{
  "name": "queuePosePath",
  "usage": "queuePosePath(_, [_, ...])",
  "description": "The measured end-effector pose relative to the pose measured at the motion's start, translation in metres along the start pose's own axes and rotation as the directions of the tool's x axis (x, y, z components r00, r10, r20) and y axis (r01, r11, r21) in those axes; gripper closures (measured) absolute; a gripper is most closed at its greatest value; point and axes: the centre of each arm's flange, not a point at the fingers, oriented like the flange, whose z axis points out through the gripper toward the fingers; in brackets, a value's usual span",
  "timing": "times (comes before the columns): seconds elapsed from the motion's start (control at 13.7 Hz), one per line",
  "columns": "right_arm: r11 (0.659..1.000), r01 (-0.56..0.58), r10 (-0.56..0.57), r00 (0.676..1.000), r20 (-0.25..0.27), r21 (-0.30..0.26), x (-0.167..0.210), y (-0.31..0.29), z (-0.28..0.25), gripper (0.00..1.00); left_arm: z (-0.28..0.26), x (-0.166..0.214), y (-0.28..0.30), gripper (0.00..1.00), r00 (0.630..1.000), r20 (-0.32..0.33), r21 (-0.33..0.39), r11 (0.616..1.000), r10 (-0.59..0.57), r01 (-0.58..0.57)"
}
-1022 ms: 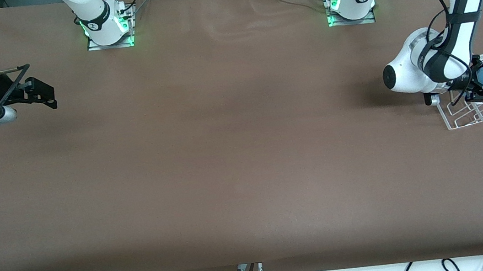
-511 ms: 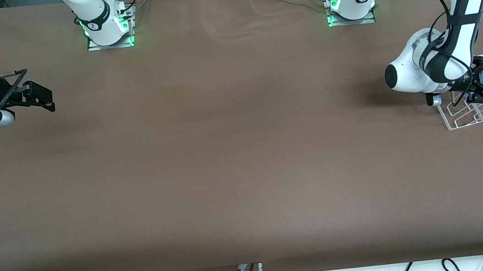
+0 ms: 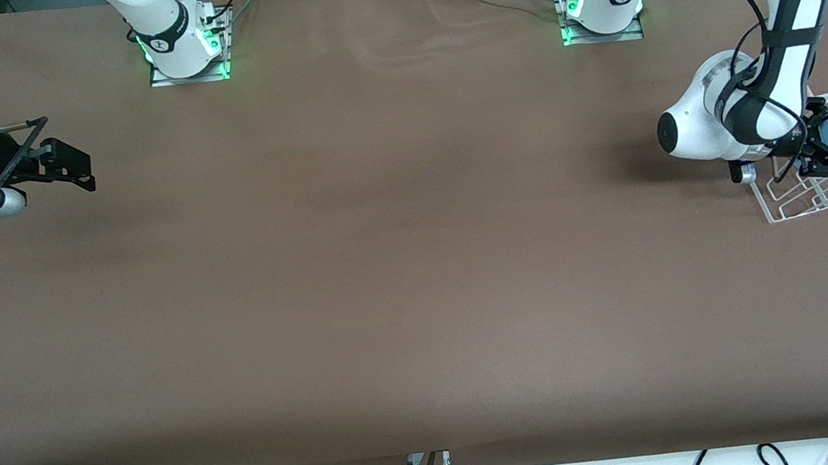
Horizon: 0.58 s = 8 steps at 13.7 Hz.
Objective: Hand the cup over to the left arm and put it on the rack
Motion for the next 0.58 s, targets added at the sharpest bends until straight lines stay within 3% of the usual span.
queuePosePath(0.58, [1.000, 0.003, -0.003, 1.000, -0.001, 0.000, 0.0001, -0.0018, -0.0004, 0.00, -0.0003, -0.0005, -0.0001, 0.25, 1.000, 0.001, 0.000, 1.000, 0.013, -0.013])
